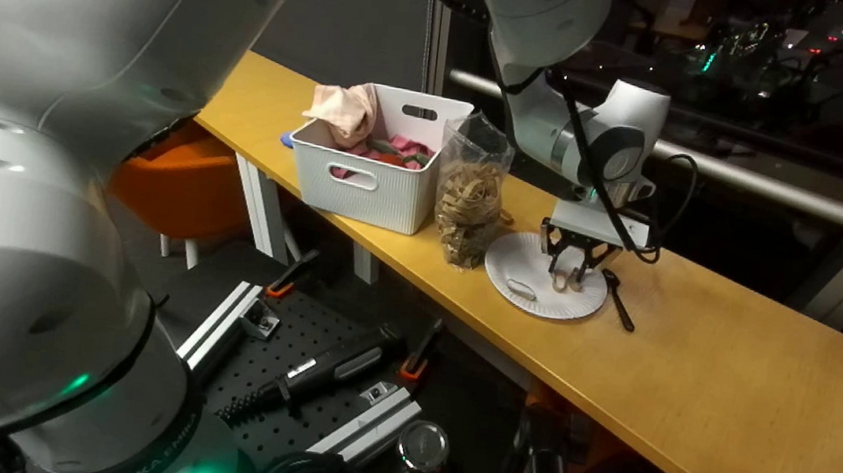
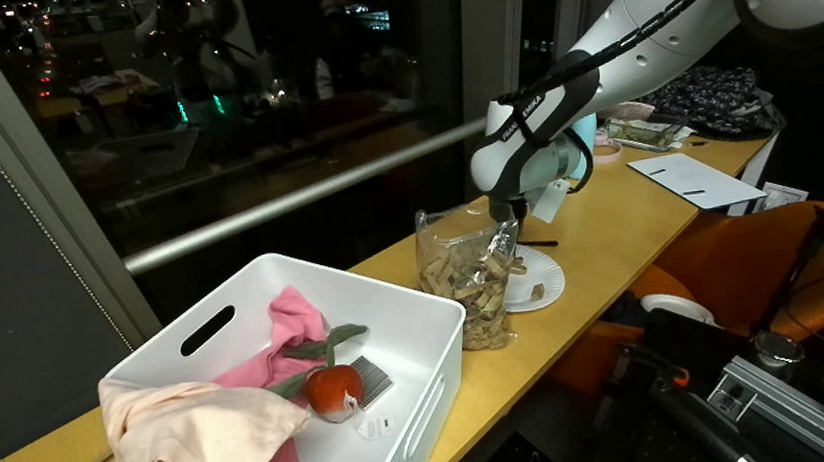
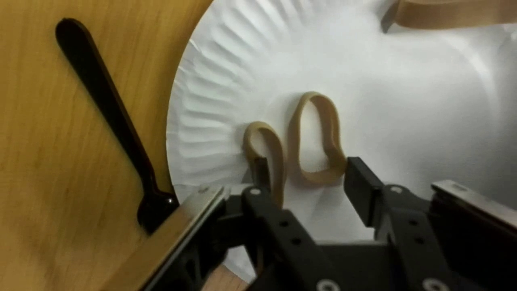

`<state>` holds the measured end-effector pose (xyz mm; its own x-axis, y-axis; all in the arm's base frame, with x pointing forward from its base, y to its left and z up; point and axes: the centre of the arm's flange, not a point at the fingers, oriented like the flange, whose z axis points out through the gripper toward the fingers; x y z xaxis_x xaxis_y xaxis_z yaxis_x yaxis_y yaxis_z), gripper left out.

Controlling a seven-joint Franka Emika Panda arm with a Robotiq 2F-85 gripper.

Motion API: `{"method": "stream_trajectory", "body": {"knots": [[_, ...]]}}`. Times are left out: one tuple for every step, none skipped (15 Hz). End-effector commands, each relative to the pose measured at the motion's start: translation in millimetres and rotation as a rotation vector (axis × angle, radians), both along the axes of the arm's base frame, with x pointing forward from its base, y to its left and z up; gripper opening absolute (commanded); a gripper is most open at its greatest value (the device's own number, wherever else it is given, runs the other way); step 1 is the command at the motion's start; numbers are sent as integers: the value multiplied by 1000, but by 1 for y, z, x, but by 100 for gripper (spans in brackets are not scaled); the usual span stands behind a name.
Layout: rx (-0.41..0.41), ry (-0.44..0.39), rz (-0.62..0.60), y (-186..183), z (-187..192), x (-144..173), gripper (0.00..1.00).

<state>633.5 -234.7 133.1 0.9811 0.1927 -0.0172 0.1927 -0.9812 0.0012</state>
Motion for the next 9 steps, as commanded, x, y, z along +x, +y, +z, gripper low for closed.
{"method": "stream_trajectory", "body": {"knots": [[-1,12,-8,0,5,-6,20],[-1,12,-9,0,5,-6,13],[0,11,-9,1,5,-6,5],[0,9,-10,1,6,-7,1],[1,5,-12,2,8,-7,0],[-1,-1,-14,3,12,-9,0],[-3,-8,-18,4,17,-12,0],[-5,-17,-21,5,23,-15,1],[-10,-25,-25,6,29,-20,1]]}}
